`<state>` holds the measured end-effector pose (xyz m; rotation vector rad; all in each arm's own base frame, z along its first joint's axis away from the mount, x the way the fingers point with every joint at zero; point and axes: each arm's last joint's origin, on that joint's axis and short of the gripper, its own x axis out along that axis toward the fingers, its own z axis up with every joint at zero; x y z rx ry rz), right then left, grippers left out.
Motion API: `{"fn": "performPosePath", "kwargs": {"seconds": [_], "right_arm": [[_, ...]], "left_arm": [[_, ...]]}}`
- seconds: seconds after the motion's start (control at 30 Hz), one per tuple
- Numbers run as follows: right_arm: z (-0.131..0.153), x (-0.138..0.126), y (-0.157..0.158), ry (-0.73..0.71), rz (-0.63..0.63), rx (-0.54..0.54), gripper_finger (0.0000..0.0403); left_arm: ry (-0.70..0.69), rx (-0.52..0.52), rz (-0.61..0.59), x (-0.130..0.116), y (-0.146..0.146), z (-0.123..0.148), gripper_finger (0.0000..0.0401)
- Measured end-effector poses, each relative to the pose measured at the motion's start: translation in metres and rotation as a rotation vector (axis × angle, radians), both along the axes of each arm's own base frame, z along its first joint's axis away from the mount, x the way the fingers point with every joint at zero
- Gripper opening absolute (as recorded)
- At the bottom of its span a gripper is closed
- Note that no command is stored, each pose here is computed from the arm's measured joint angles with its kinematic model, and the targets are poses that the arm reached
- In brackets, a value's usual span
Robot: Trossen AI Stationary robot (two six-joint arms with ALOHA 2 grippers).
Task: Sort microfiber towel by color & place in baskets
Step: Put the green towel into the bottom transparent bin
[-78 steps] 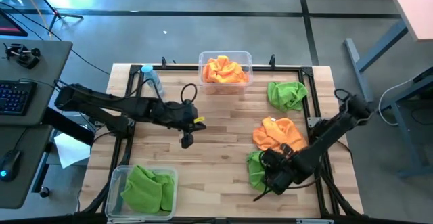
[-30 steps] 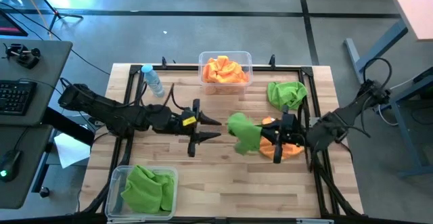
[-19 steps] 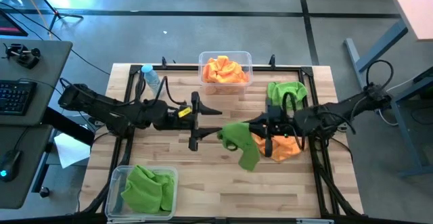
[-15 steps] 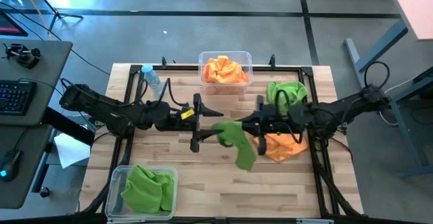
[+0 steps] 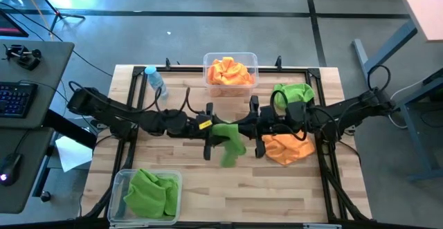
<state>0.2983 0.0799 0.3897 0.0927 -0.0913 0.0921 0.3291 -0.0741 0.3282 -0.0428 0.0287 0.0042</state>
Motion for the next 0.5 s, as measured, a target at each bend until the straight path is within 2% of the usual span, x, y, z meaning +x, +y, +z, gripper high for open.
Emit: {"fn": "performPosePath", "kwargs": {"seconds": [0.1, 0.13, 0.23, 0.37, 0.5], "right_arm": [[0.0, 0.0, 0.0, 0.001, -0.009, 0.005, 0.0], [0.0, 0.0, -0.001, 0.003, -0.037, 0.012, 0.0], [-0.002, -0.001, -0.004, 0.04, -0.143, 0.071, 0.0002], [-0.008, -0.011, -0.007, 0.159, -0.173, 0.094, 0.0028], [-0.008, -0.032, -0.009, 0.266, -0.17, 0.124, 0.0073]], "left_arm": [[0.032, 0.008, -0.002, -0.005, 0.001, 0.001, 0.0038], [0.042, 0.009, -0.006, -0.006, 0.001, 0.002, 0.002], [0.054, 0.019, -0.009, -0.012, 0.002, 0.005, 0.0016], [0.05, 0.016, 0.002, -0.022, 0.005, 0.014, 0.0003], [0.038, -0.109, 0.044, -0.036, 0.005, 0.026, 0.0002]]}}
